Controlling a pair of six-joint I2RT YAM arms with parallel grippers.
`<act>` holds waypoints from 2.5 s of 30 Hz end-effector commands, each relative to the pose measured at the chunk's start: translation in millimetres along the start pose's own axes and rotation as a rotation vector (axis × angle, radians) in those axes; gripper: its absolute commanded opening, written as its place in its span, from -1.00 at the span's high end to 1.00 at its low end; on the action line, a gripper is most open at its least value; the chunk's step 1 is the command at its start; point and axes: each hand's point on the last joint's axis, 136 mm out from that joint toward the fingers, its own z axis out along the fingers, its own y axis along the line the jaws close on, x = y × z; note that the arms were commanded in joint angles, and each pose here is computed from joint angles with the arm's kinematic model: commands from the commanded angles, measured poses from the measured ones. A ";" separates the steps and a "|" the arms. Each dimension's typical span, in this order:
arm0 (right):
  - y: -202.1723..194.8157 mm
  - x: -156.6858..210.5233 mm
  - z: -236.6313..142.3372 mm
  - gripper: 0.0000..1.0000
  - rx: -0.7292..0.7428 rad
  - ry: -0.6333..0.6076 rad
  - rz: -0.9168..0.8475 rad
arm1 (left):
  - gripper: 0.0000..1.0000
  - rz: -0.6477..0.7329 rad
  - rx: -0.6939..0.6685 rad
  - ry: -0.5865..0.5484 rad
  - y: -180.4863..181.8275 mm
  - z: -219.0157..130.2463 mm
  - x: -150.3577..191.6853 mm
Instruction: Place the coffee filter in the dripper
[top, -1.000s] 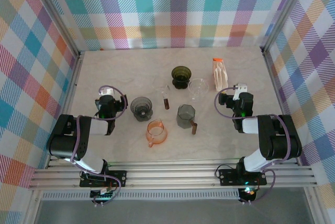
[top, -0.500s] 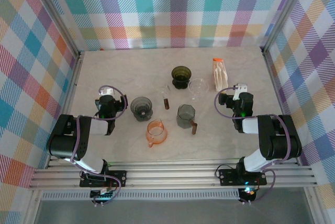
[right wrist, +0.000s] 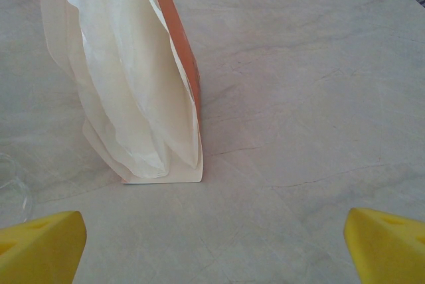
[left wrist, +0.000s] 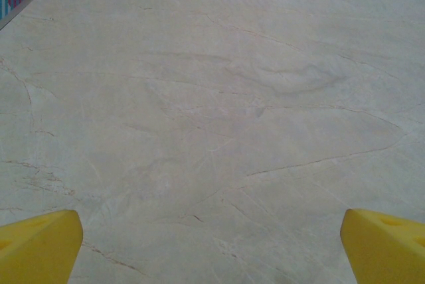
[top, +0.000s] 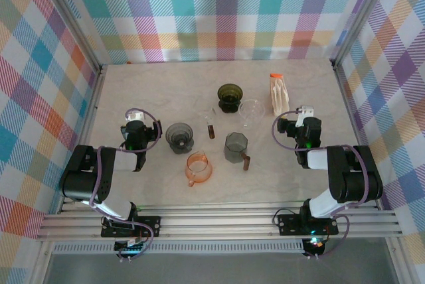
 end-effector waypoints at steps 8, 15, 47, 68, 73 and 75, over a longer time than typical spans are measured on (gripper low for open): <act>4.9 -7.3 0.0 -0.98 -0.029 -0.026 0.019 | -1.00 -0.015 -0.001 -0.036 2.3 0.0 -10.0; 4.5 -23.0 -4.5 -0.98 -0.026 0.014 0.023 | -1.00 -0.014 -0.011 -0.011 2.0 -1.3 -24.4; 93.3 -69.5 -98.3 -0.98 -0.246 0.189 0.407 | -0.86 -0.668 0.230 0.246 -66.8 -113.2 -112.8; 172.4 1.1 -160.6 -1.00 -0.460 0.393 0.105 | -0.63 -0.201 0.528 0.648 -143.2 -227.2 62.1; 174.0 -2.1 -161.2 -0.99 -0.464 0.391 0.101 | -0.64 -0.153 0.569 0.609 -159.8 -217.2 57.6; 172.7 -2.9 -162.5 -0.99 -0.463 0.387 0.101 | -0.63 -0.130 0.567 0.600 -168.6 -209.6 54.4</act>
